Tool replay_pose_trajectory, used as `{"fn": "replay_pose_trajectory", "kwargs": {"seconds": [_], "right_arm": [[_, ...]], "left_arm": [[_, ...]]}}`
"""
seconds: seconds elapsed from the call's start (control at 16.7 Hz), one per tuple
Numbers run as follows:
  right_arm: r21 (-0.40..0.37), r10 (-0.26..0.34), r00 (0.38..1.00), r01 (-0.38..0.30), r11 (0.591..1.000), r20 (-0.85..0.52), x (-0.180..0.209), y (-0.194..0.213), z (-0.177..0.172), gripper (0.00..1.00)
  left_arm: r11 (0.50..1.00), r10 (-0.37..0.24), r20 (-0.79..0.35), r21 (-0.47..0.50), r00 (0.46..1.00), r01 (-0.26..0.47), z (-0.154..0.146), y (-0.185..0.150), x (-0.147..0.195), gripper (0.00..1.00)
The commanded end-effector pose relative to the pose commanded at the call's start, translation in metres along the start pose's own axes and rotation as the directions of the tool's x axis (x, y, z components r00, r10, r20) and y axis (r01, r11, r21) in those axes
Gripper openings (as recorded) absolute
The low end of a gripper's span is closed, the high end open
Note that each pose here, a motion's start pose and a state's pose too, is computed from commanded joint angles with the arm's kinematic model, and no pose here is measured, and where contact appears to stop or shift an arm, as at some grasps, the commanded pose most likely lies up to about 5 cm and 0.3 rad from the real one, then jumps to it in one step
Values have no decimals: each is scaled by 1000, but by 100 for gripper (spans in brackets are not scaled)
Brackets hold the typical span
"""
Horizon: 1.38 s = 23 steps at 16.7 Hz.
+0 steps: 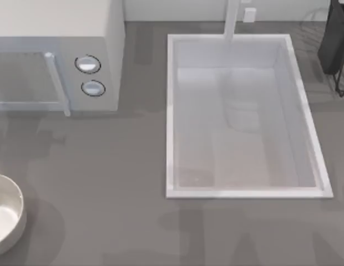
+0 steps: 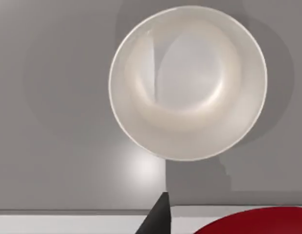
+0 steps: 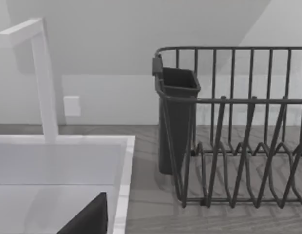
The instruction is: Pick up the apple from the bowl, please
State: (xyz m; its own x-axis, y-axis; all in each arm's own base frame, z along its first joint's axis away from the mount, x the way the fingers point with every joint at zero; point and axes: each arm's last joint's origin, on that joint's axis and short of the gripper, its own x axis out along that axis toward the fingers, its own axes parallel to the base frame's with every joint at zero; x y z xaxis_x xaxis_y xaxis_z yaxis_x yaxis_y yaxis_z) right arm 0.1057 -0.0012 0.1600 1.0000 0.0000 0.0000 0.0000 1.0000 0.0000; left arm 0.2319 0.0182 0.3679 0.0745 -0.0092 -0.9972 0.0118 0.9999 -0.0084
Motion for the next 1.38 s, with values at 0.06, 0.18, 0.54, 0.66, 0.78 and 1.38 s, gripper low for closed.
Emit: {"fn": "replay_pose_trajectory", "kwargs": {"seconds": [0.06,0.18,0.54,0.66,0.78,1.38], "right_arm": [[0,0,1000,0,1000,0,0,0,0,100],[0,0,1000,0,1000,0,0,0,0,100],[0,0,1000,0,1000,0,0,0,0,100],[0,0,1000,0,1000,0,0,0,0,100],[0,0,1000,0,1000,0,0,0,0,100],[0,0,1000,0,1000,0,0,0,0,100]], "left_arm": [[1000,-2,-7,0,1000,2,4,-5,3,0],[1000,-5,-23,0,1000,5,15,-23,14,0],[1000,0,-69,8,998,0,25,-140,66,0],[1000,6,-76,8,997,-6,17,-175,83,0],[1000,9,-76,9,997,-8,8,-197,95,0],[1000,11,-79,8,997,-10,4,-206,120,0]]}}
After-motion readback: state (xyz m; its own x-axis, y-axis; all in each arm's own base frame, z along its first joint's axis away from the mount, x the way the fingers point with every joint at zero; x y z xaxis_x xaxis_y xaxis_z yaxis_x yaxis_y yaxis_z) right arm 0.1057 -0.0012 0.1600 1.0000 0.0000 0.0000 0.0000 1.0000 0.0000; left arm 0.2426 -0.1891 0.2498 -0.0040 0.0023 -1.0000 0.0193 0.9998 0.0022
